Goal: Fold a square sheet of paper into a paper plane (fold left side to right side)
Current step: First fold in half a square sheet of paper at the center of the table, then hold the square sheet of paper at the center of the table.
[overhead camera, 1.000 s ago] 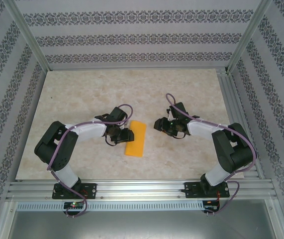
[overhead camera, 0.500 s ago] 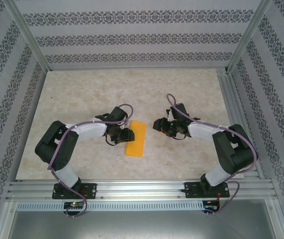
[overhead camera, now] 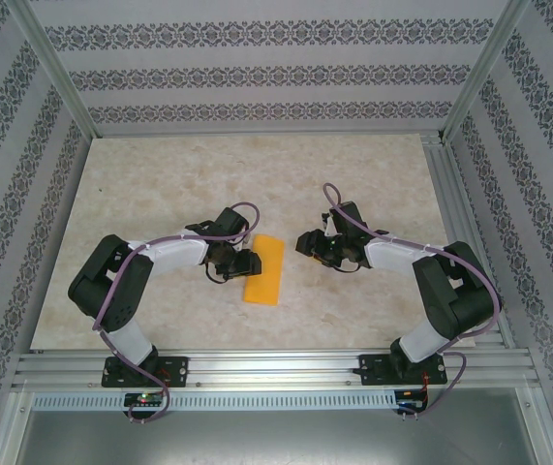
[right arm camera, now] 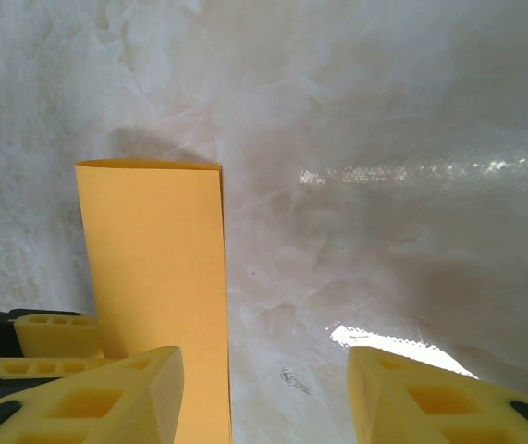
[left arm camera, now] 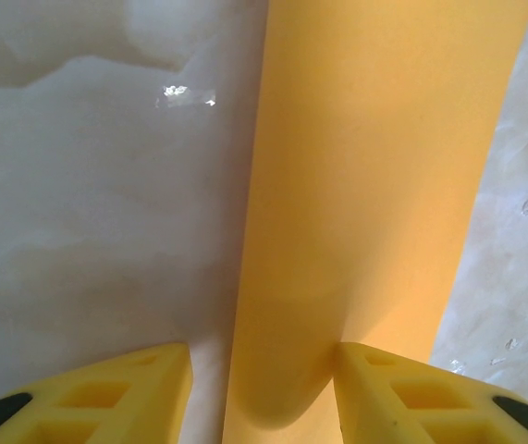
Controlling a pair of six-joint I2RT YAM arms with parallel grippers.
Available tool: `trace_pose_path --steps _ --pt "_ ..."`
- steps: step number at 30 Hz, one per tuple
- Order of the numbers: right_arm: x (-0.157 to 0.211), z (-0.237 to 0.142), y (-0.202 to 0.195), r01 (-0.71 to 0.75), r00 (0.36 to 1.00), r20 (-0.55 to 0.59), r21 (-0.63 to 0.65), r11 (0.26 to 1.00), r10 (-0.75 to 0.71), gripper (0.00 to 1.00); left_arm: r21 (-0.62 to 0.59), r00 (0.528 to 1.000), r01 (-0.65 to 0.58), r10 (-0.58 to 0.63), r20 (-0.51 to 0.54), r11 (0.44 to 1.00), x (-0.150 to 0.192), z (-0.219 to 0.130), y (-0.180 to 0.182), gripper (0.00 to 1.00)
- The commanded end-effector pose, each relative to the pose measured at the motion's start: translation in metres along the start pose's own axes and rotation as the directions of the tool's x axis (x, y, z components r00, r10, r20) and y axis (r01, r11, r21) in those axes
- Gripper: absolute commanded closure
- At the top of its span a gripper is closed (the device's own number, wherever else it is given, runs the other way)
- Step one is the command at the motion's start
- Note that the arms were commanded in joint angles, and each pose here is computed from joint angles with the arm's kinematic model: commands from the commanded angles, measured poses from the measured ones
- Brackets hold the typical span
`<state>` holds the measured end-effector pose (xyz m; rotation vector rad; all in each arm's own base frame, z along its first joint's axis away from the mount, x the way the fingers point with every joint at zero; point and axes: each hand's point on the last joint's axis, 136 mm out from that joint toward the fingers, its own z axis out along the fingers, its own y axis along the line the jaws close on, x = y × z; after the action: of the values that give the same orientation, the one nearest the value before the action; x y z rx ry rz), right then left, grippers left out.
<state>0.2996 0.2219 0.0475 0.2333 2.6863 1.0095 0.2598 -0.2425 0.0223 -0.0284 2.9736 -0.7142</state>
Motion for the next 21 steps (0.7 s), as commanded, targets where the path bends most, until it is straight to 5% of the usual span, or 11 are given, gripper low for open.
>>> trace_pose_path --steps 1,21 --pt "0.003 0.003 0.011 0.020 1.000 -0.005 -0.035 0.999 -0.020 0.50 -0.049 1.000 -0.006 0.006 -0.001 0.999 0.000 0.012 0.009 0.52" --pt "0.022 0.044 0.051 0.018 0.996 -0.087 -0.136 0.990 -0.030 0.72 -0.053 1.000 -0.006 0.006 -0.008 0.999 0.000 0.014 0.009 0.52"
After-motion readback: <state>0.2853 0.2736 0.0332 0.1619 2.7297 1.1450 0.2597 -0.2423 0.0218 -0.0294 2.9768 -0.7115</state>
